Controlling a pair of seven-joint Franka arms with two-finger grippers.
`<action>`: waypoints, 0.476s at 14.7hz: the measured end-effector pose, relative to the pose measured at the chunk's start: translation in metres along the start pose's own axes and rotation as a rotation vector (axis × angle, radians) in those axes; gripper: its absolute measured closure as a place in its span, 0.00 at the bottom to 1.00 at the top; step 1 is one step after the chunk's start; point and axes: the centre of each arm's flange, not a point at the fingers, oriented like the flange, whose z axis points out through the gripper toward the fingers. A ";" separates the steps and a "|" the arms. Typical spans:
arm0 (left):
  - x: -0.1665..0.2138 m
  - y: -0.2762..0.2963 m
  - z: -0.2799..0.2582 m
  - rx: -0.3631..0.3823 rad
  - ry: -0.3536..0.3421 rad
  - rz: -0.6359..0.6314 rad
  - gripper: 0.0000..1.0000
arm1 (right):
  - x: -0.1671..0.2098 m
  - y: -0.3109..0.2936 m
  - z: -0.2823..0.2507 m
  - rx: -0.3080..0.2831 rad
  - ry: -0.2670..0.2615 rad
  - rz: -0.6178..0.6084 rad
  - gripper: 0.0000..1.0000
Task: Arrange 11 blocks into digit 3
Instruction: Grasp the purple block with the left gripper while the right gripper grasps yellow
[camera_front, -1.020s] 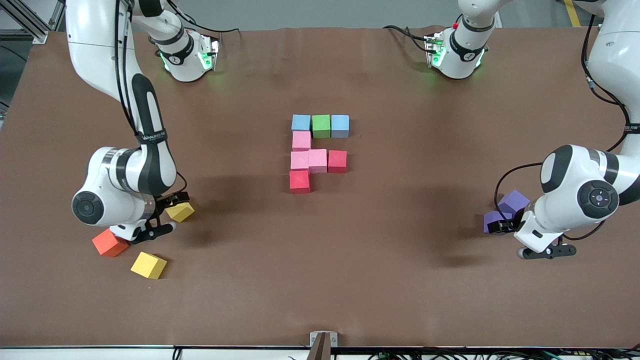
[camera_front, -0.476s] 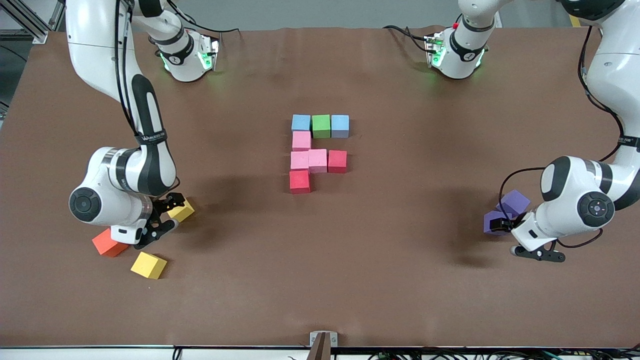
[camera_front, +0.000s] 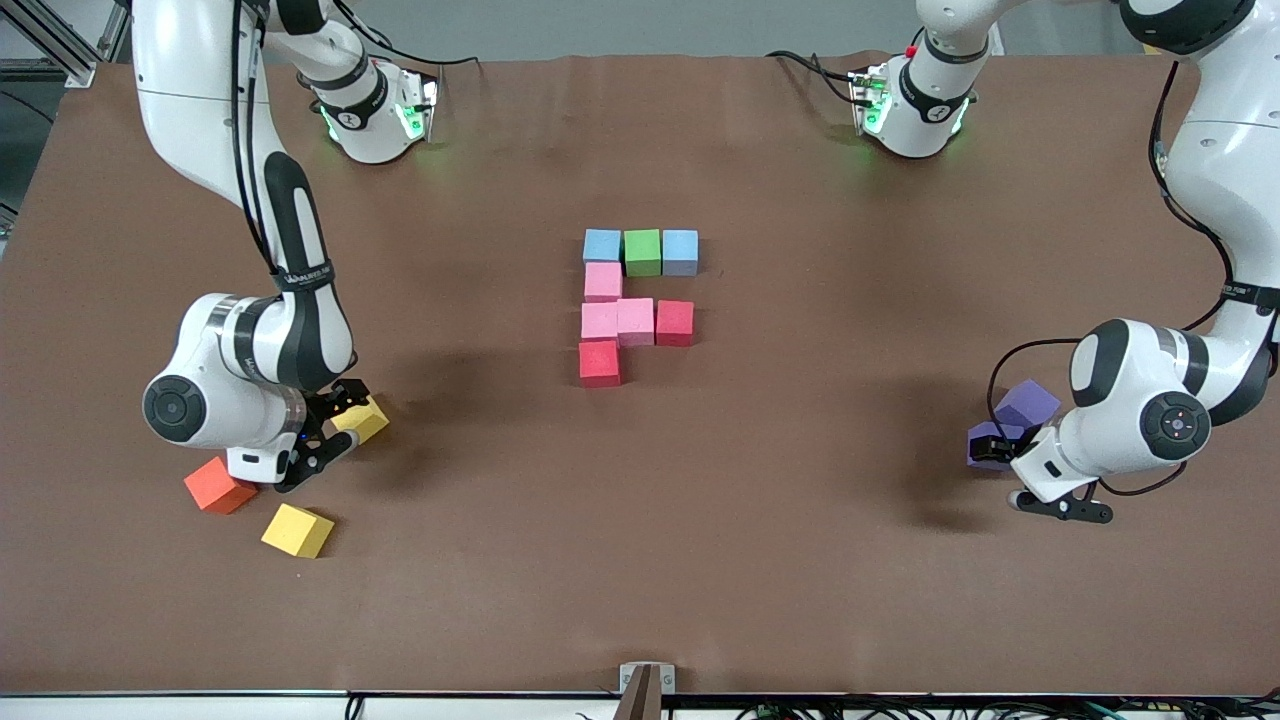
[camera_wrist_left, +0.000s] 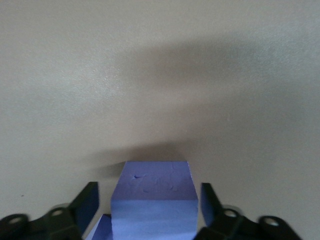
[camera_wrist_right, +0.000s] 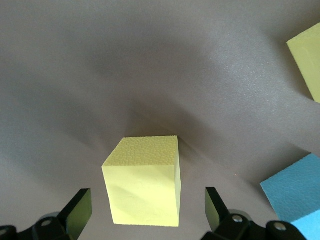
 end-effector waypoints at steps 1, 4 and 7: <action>-0.001 0.000 0.003 -0.002 -0.004 -0.003 0.16 | 0.000 0.000 0.001 -0.001 0.000 -0.005 0.00; -0.002 0.000 0.010 -0.009 -0.015 -0.018 0.26 | -0.001 0.000 0.002 -0.001 -0.001 -0.012 0.00; -0.002 0.001 0.011 -0.010 -0.015 -0.034 0.39 | -0.003 -0.002 0.014 -0.019 0.007 -0.017 0.00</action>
